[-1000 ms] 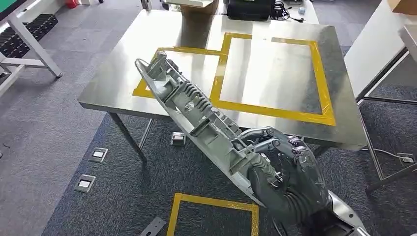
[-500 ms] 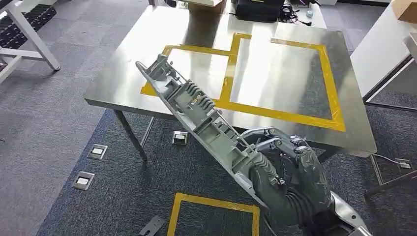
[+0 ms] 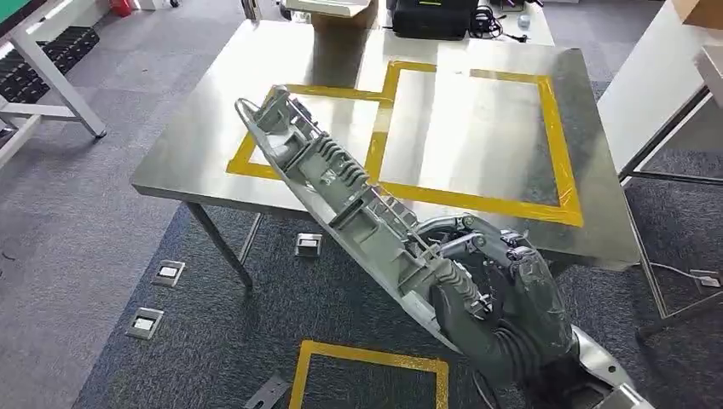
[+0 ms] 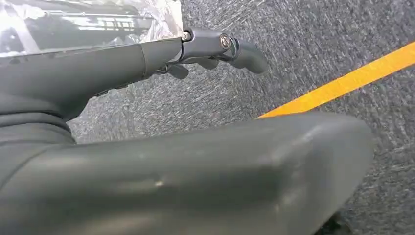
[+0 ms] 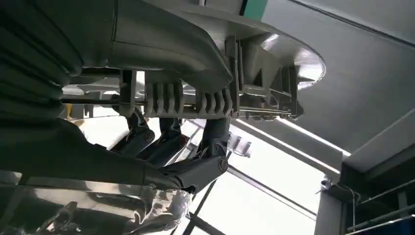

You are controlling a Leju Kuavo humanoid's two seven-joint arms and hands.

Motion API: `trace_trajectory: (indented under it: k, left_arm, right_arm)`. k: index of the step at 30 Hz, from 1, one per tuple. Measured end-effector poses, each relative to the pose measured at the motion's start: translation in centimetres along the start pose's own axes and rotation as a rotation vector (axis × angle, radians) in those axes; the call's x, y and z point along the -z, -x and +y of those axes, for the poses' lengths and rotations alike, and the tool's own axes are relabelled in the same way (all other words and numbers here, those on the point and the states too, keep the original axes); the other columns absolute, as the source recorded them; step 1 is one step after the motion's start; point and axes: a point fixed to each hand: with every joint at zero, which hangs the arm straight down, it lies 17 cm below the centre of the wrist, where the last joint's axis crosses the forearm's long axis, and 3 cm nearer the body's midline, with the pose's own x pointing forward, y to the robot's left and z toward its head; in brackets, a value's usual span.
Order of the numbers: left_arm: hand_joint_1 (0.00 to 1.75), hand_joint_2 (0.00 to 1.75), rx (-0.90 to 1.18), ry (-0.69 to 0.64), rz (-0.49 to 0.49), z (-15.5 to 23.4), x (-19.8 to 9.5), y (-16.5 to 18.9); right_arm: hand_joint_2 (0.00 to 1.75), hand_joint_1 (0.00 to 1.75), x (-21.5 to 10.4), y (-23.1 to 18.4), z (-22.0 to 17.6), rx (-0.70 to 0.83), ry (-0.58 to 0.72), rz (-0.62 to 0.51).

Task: Take the parts from the cabinet and place them on the table.

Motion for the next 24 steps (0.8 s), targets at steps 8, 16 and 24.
trace_trajectory:
  k: [8,16,24]
  left_arm:
    - [0.0,1.75,0.009,-0.004,-0.006,0.3,0.1,-0.3]
    - [0.0,1.75,0.004,-0.019,-0.006,0.2,0.0,-0.3]
    - [0.0,1.75,0.001,-0.012,-0.01,-0.3,-0.1,-0.5]
  right_arm:
    - [1.75,1.75,0.1,-0.1,-0.1,-0.005,-0.004,-0.007]
    - [1.75,1.75,0.0,-0.1,-0.1,-0.008,-0.005,-0.004]
    - [1.75,1.75,0.0,-0.1,-0.2,-0.009,-0.005,-0.006]
